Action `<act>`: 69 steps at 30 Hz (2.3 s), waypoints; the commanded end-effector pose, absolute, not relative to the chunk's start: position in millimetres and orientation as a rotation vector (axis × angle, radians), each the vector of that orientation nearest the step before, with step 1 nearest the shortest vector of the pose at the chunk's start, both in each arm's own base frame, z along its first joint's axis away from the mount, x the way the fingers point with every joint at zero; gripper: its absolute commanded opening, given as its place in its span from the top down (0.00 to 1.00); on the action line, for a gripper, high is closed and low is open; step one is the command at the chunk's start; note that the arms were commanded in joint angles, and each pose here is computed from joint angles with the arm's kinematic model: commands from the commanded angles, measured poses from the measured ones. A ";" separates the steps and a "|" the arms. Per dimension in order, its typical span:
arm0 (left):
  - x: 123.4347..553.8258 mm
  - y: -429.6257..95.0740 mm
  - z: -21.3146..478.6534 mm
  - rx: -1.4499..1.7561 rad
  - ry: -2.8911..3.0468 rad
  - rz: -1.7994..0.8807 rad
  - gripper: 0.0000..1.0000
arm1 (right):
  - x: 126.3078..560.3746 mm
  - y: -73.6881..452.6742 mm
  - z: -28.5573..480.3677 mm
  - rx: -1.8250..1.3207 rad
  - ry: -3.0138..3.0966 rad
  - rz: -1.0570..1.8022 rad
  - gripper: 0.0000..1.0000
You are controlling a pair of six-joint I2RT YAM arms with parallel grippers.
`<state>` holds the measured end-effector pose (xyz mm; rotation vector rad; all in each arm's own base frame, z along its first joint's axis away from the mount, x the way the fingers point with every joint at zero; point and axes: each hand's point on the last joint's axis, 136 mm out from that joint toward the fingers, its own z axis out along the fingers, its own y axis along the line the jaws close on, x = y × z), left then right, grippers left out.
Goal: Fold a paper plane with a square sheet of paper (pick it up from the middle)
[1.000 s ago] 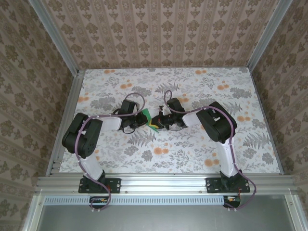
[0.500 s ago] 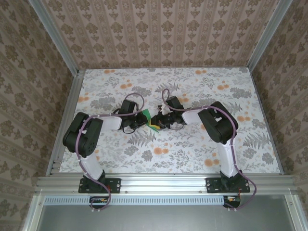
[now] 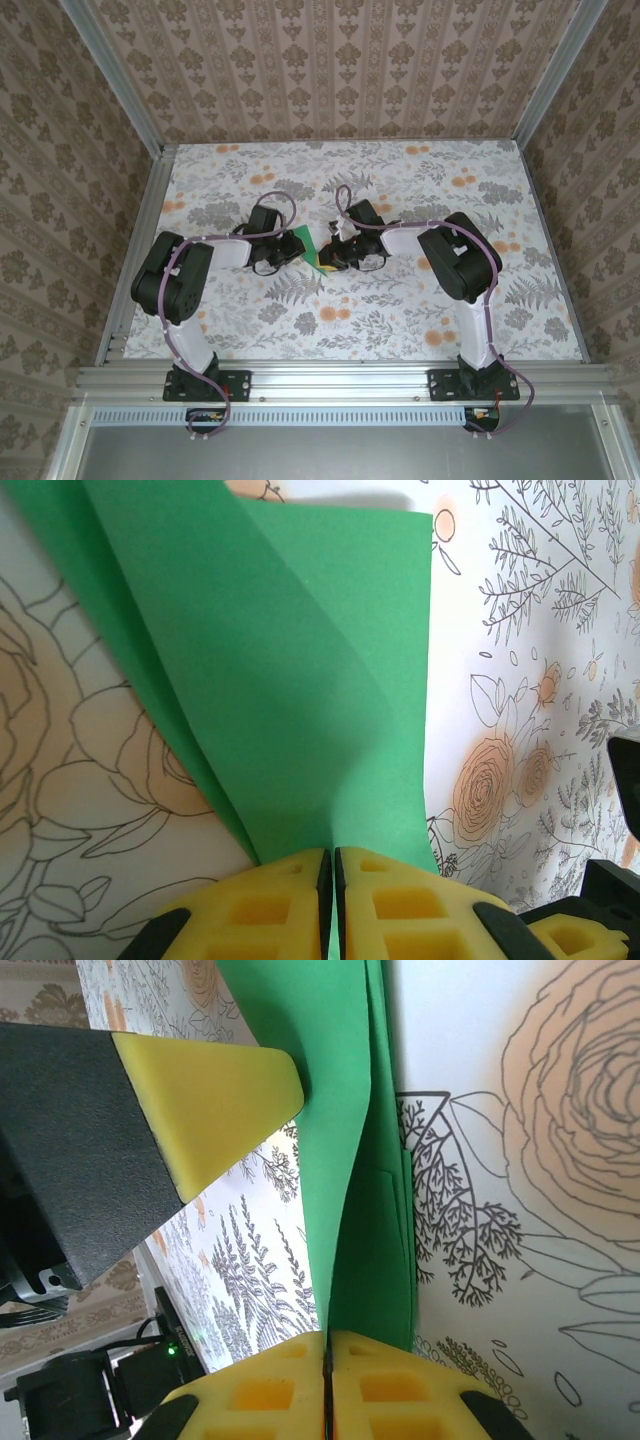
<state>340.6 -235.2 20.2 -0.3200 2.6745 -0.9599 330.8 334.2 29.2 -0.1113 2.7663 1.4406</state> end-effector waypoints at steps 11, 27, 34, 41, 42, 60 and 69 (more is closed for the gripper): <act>328.9 -211.9 -11.9 -0.431 2.792 -0.806 0.86 | 315.1 316.4 5.9 -0.085 2.885 1.336 0.96; 329.0 -210.8 -13.6 -0.434 2.808 -0.791 0.86 | 307.3 309.8 18.9 -0.206 2.897 1.277 0.86; 328.5 -209.0 -16.0 -0.449 2.815 -0.779 0.86 | 300.5 300.1 3.5 -0.176 2.952 1.210 0.92; 328.6 -208.0 -18.4 -0.469 2.832 -0.763 0.86 | 297.5 287.5 -8.2 -0.154 3.007 1.087 0.96; 328.1 -207.8 -19.2 -0.474 2.838 -0.760 0.86 | 299.5 287.8 -4.1 -0.157 2.995 1.085 0.95; 321.0 -204.8 -29.1 -0.481 2.941 -0.639 0.86 | 310.4 334.5 62.8 -0.396 2.788 1.161 0.83; 319.7 -204.4 -30.3 -0.476 2.951 -0.625 0.86 | 314.7 320.6 33.0 -0.390 2.907 0.936 0.86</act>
